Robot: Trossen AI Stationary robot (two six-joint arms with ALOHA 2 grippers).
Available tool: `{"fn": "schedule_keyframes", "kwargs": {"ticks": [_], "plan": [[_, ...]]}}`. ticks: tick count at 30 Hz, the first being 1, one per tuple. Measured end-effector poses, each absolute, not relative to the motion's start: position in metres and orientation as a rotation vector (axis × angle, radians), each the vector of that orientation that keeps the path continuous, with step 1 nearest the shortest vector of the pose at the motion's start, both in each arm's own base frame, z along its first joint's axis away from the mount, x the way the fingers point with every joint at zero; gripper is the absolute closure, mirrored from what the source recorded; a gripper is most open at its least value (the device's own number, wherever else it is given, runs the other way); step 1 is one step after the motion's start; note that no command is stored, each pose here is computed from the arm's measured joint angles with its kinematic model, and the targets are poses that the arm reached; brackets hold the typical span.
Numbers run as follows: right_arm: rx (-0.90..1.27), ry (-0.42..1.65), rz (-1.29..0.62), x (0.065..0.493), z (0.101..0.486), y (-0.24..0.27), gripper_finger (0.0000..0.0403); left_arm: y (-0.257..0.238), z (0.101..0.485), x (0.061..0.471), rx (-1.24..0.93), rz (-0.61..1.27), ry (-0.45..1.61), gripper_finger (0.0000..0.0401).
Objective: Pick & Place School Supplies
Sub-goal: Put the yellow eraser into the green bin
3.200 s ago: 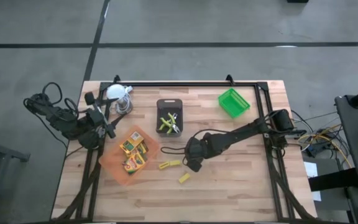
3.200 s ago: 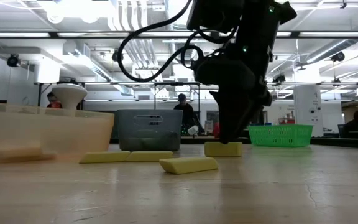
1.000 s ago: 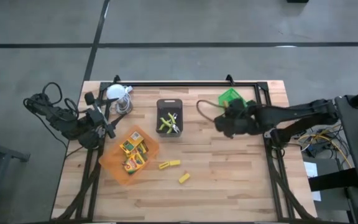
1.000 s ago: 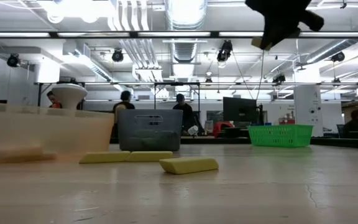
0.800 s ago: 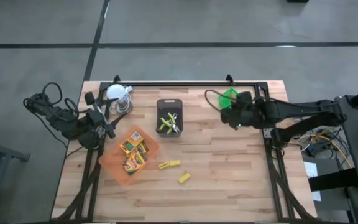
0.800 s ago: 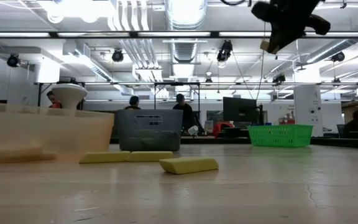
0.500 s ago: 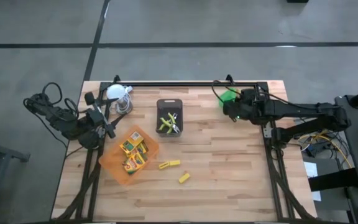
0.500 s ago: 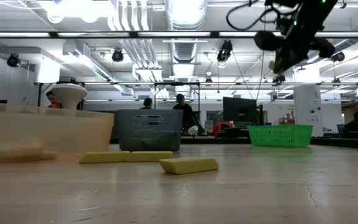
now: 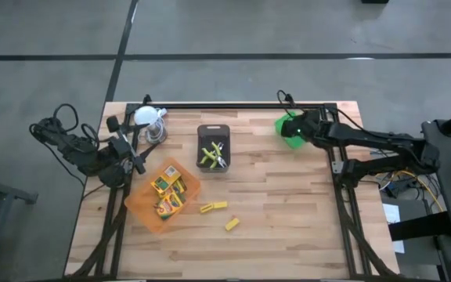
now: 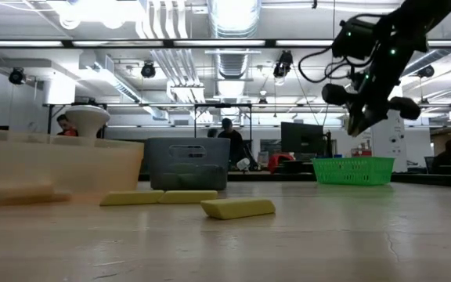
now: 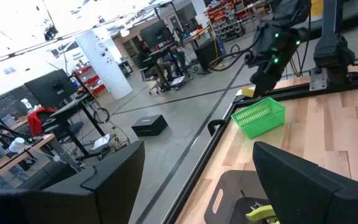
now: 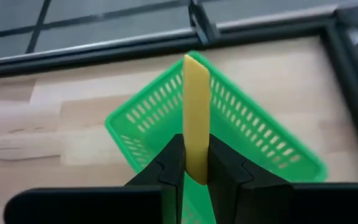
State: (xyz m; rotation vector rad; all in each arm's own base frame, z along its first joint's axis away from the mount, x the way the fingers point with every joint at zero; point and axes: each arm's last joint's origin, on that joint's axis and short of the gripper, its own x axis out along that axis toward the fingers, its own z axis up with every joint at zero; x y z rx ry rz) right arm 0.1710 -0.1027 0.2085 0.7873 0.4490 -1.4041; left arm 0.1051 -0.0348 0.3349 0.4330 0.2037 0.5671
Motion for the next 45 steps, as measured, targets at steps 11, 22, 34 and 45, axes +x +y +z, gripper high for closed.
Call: {"fn": "schedule_keyframes", "kwargs": {"ticks": [11,22,34,45], "plan": [[0.949,0.55,-1.361,0.168,0.174,-0.119,0.0362,-0.035,0.335,0.105,0.433,0.567,0.204,0.0096],[0.975,0.664,-1.403,0.184,0.146,-0.13,0.0362,-0.035,0.335,0.105,0.433,0.567,0.204,0.0096],[1.079,0.699,-1.366,0.184,0.139,-0.143,0.0353,-0.035,0.335,0.105,0.434,0.567,0.204,0.0096],[1.075,0.693,-1.372,0.181,0.14,-0.147,0.0308,-0.035,0.335,0.105,0.433,0.567,0.204,0.0096]]}}
